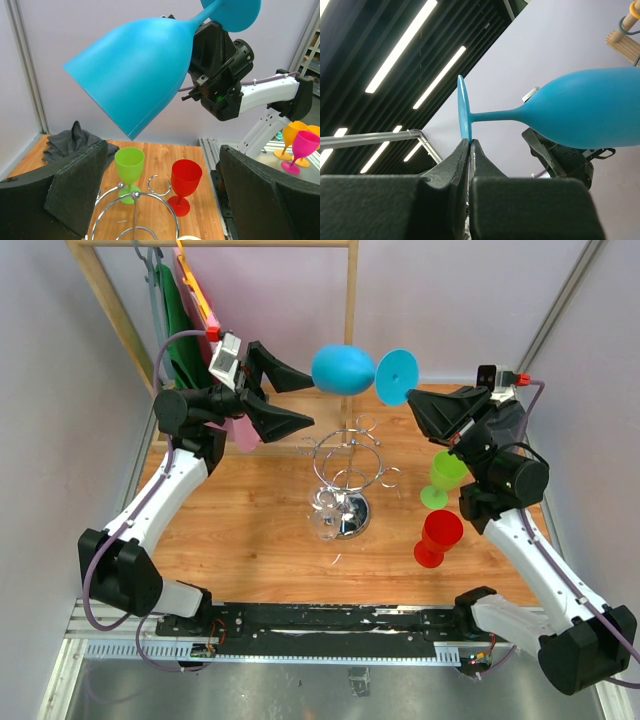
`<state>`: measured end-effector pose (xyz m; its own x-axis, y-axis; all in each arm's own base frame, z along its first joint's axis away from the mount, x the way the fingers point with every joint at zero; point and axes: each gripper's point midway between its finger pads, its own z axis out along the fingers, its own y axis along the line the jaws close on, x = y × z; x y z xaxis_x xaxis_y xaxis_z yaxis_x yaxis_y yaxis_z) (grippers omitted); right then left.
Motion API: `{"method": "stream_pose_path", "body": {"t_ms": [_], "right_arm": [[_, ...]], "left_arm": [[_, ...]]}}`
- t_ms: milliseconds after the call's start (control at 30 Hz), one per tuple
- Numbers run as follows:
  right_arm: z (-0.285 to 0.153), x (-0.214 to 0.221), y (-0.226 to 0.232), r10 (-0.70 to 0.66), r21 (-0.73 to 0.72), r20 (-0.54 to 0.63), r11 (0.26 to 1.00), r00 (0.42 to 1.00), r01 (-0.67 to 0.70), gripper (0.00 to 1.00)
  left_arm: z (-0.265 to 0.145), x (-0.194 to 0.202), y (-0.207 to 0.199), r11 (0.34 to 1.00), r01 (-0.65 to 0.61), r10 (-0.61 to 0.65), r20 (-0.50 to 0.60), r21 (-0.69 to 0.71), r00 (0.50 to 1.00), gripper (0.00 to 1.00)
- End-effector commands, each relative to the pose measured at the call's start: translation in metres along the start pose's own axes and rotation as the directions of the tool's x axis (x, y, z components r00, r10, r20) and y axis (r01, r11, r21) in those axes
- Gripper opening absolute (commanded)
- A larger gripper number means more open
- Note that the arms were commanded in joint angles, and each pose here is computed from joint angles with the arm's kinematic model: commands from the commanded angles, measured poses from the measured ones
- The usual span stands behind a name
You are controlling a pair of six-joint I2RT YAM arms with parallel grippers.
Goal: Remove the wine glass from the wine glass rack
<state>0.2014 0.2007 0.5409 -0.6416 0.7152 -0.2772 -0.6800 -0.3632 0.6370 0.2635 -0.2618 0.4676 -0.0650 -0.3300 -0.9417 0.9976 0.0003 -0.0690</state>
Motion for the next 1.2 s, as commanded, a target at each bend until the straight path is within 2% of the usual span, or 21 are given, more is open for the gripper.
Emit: {"method": "stream_pose_path", "body": {"t_ms": [0,400,700,833,1167], "right_arm": [[-0.002,0.007,0.023,-0.049,-0.074,-0.008,0.996,0.999,0.048,0.01],[0.001,0.017,0.011,-0.028,-0.08,-0.029,0.996,0.999,0.025,0.01],[0.007,0.016,0.001,-0.015,-0.113,-0.035,0.994,0.999,0.011,0.01],[0.006,0.014,-0.005,-0.002,-0.13,-0.024,0.991,1.0,-0.002,0.01],[-0.004,0.009,-0.029,0.04,-0.133,0.026,0.99,0.999,-0.037,0.01]], "left_arm": [[0.003,-0.011,-0.001,0.999,-0.041,0.041,0.018,0.011,0.999,0.98],[0.005,-0.023,-0.007,0.999,-0.041,0.04,0.032,0.018,0.999,0.97],[0.006,-0.039,-0.029,0.998,-0.045,0.043,0.051,0.04,0.998,0.89],[0.005,-0.044,-0.036,0.998,-0.049,0.047,0.059,0.043,0.997,0.82],[0.005,-0.063,-0.052,0.998,-0.052,0.049,0.096,0.03,0.994,0.5]]}}
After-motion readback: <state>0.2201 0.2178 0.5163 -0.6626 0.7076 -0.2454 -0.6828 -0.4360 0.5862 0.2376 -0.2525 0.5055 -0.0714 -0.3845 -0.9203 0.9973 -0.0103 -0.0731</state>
